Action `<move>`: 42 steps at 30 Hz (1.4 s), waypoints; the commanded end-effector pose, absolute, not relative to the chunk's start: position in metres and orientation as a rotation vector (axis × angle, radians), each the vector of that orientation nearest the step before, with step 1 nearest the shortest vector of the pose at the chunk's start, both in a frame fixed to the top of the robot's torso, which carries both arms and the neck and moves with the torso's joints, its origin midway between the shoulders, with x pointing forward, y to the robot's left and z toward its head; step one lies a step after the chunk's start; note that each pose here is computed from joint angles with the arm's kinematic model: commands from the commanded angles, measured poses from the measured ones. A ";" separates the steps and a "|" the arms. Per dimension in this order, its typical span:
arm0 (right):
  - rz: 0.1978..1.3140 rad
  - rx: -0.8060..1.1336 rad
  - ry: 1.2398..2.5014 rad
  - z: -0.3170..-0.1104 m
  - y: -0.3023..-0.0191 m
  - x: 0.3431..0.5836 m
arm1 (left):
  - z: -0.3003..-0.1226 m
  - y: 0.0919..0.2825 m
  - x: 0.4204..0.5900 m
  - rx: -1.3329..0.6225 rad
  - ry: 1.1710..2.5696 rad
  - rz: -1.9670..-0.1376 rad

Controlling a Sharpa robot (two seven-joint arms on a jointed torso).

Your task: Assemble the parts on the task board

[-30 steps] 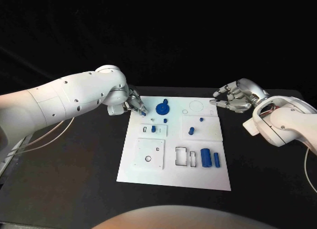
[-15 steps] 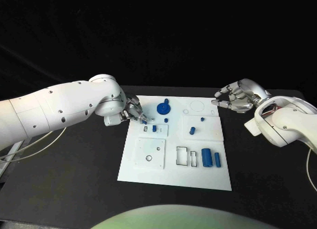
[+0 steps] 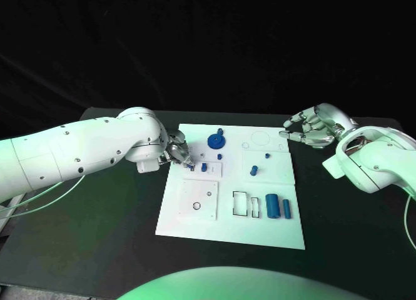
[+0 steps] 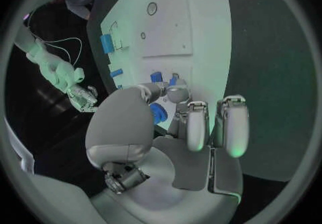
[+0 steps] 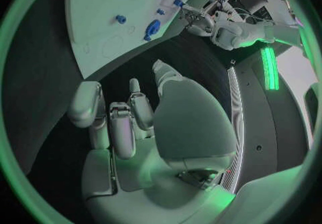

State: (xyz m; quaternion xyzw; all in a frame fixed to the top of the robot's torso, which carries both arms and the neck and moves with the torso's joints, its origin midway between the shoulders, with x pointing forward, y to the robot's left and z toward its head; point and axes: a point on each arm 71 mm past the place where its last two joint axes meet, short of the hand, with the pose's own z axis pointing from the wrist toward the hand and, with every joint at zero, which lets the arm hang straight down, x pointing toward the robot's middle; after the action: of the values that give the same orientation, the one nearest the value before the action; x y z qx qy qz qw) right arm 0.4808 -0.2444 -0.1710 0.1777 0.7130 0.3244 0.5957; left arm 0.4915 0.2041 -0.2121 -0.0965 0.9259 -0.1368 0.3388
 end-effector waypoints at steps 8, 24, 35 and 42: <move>0.754 0.394 1.670 -0.172 -0.243 0.480 | -0.213 0.195 0.488 -0.195 2.373 -0.346; 0.753 0.395 1.671 -0.173 -0.244 0.480 | -0.215 0.194 0.486 -0.158 2.390 -0.307; 0.752 0.395 1.672 -0.173 -0.244 0.479 | -0.215 0.197 0.487 -0.152 2.390 -0.270; 0.752 0.396 1.672 -0.173 -0.244 0.479 | -0.216 0.197 0.487 -0.153 2.392 -0.263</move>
State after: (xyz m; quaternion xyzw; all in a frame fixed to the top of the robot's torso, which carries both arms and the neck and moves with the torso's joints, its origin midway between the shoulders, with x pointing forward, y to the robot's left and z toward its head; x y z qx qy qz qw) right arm 0.4800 -0.2456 -0.1726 0.1780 0.7149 0.3228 0.5942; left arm 0.4875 0.1961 -0.2146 -0.0655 0.9236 -0.1128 0.3604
